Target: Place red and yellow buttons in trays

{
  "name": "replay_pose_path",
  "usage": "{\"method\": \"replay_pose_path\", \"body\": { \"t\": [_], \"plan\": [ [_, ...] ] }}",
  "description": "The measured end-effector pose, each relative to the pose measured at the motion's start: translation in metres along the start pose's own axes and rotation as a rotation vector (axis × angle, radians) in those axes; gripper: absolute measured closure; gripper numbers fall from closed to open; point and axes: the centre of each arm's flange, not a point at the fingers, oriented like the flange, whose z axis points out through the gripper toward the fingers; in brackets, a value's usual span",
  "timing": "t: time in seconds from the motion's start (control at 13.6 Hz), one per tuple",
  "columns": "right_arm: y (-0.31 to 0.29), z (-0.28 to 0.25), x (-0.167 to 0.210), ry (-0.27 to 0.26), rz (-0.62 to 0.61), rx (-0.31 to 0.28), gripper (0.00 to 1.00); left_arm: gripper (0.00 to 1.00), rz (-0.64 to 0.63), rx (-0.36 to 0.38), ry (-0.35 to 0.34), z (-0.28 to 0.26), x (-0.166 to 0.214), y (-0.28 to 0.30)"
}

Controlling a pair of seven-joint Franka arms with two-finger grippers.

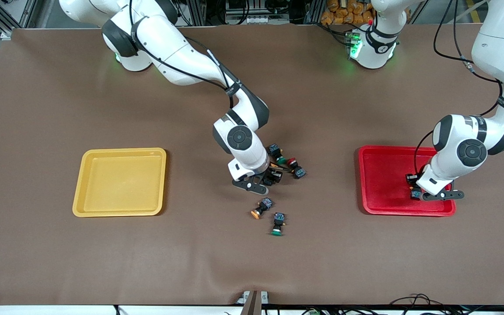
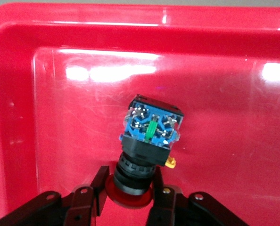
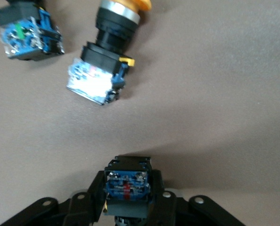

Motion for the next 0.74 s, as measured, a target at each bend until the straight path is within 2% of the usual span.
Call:
{"method": "replay_pose_path", "body": {
  "t": [0.07, 0.15, 0.37, 0.44, 0.59, 0.74],
  "plan": [
    [0.001, 0.000, 0.001, 0.004, -0.001, -0.002, 0.58, 0.55, 0.003, 0.000, 0.002, -0.001, 0.001, 0.001],
    [0.002, 0.000, 0.004, 0.007, 0.000, -0.006, 0.58, 0.49, 0.005, -0.001, 0.005, -0.002, 0.002, 0.002],
    [0.010, -0.012, 0.022, -0.013, 0.008, -0.060, 0.58, 0.18, 0.015, -0.002, 0.027, -0.011, 0.007, 0.008],
    [0.016, -0.022, 0.034, -0.029, 0.001, -0.083, 0.58, 0.13, 0.021, -0.004, 0.047, -0.022, 0.011, 0.013],
    [0.029, -0.054, 0.067, -0.054, -0.015, -0.111, 0.58, 0.11, 0.013, -0.017, 0.098, -0.052, 0.017, 0.036],
    [0.046, -0.089, 0.097, -0.079, -0.048, -0.130, 0.58, 0.10, -0.050, -0.042, 0.133, -0.079, 0.018, 0.071]
  ]
}}
